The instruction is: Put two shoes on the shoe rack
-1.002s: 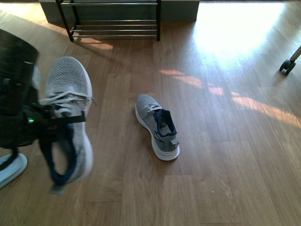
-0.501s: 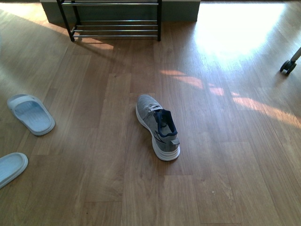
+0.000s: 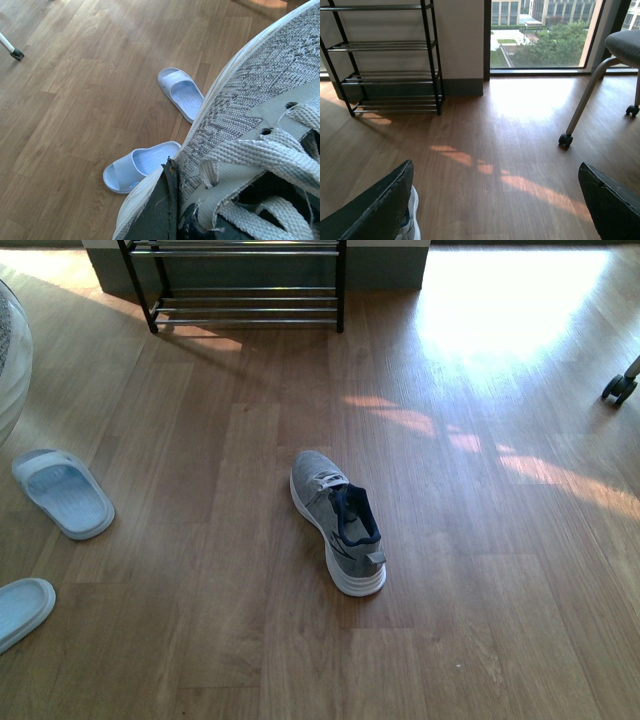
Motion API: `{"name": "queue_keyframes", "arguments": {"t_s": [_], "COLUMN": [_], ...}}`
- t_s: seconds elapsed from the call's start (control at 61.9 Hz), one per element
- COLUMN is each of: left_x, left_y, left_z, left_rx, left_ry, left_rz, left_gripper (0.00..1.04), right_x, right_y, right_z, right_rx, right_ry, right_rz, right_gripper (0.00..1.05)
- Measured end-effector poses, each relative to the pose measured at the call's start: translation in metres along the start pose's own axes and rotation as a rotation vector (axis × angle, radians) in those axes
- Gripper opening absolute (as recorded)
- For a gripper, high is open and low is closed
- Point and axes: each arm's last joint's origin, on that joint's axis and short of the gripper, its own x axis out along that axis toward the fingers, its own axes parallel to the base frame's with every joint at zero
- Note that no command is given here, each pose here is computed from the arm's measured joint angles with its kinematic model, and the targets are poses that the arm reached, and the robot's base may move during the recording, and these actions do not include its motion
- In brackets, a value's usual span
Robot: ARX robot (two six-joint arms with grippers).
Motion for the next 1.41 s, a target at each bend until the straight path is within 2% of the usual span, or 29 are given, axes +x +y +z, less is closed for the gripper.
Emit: {"name": "queue_keyframes", "arguments": {"t_s": [0.889, 0.937, 1.002, 1.067, 1.244, 1.341, 1.406], "left_x": [0.000, 0.000, 0.000, 0.000, 0.000, 0.000, 0.000], "left_y": [0.000, 0.000, 0.000, 0.000, 0.000, 0.000, 0.000], "left_z": [0.000, 0.000, 0.000, 0.000, 0.000, 0.000, 0.000], "left_rx": [0.001, 0.000, 0.000, 0.000, 0.001, 0.001, 0.001], "left_ry": [0.001, 0.001, 0.001, 0.001, 0.002, 0.001, 0.001], "left_rz": [0.004, 0.005, 0.005, 0.001, -0.007, -0.002, -0.001], "left_gripper": [0.02, 0.02, 0.02, 0.02, 0.02, 0.02, 0.02], "right_x": [0.000, 0.001, 0.011, 0.024, 0.092, 0.135, 0.155], "right_y": [0.000, 0.000, 0.002, 0.005, 0.002, -0.010, -0.021], "right_z": [0.000, -0.001, -0.003, -0.005, -0.005, -0.036, -0.067], "right_rx": [0.000, 0.016, 0.031, 0.016, -0.094, -0.144, -0.163], "right_ry": [0.002, 0.051, 0.138, 0.194, 0.291, 0.427, 0.530], "right_rz": [0.011, 0.082, 0.255, 0.321, 0.303, 0.269, 0.253], "right_gripper": [0.96, 0.96, 0.96, 0.96, 0.96, 0.96, 0.96]}}
